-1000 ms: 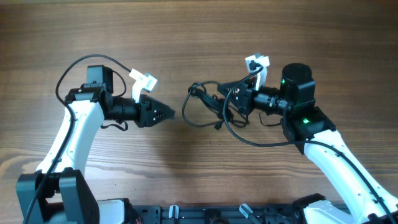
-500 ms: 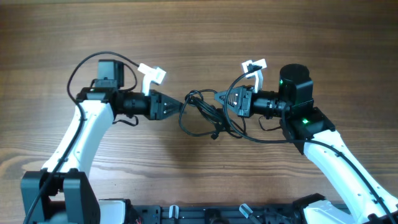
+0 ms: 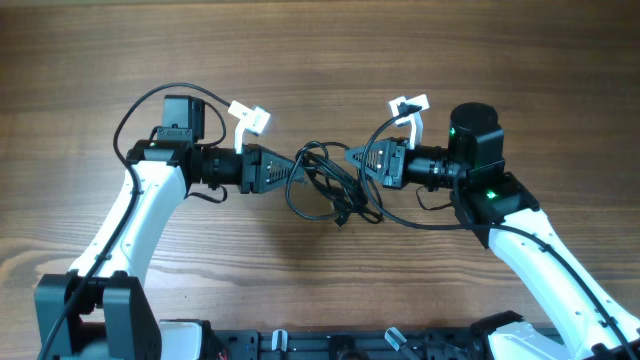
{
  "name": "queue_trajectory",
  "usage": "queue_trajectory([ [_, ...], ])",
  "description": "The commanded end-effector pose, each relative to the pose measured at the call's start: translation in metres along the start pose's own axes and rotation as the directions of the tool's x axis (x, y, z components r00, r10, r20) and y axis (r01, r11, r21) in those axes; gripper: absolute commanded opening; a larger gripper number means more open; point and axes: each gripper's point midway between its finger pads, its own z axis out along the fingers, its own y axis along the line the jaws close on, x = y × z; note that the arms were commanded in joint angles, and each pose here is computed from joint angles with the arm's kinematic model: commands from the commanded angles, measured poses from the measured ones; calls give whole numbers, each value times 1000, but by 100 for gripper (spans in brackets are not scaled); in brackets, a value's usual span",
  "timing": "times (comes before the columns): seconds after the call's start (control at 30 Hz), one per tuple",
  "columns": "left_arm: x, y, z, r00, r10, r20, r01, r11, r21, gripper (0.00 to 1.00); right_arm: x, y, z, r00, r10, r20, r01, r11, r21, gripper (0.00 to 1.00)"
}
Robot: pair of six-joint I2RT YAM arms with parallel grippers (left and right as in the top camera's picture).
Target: Untangle cables
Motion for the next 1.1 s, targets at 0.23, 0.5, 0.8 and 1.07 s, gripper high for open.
queue_trajectory([
  [0.23,2,-15,0,999,-42,4,42,995,86,41,1,0,5,1000,-7,-25,6,1000,-18,4],
  [0.5,7,-17,1,997,-76,-11,77,993,92,43,1,-2,6,999,-41,-28,40,999,-21,4],
  [0.8,1,-32,-1,996,-91,8,88,980,180,45,1,-1,7,998,-55,-29,55,998,-22,4],
  [1.07,-3,-44,-5,998,-66,24,60,978,200,56,1,-1,7,998,-55,-29,55,998,-22,4],
])
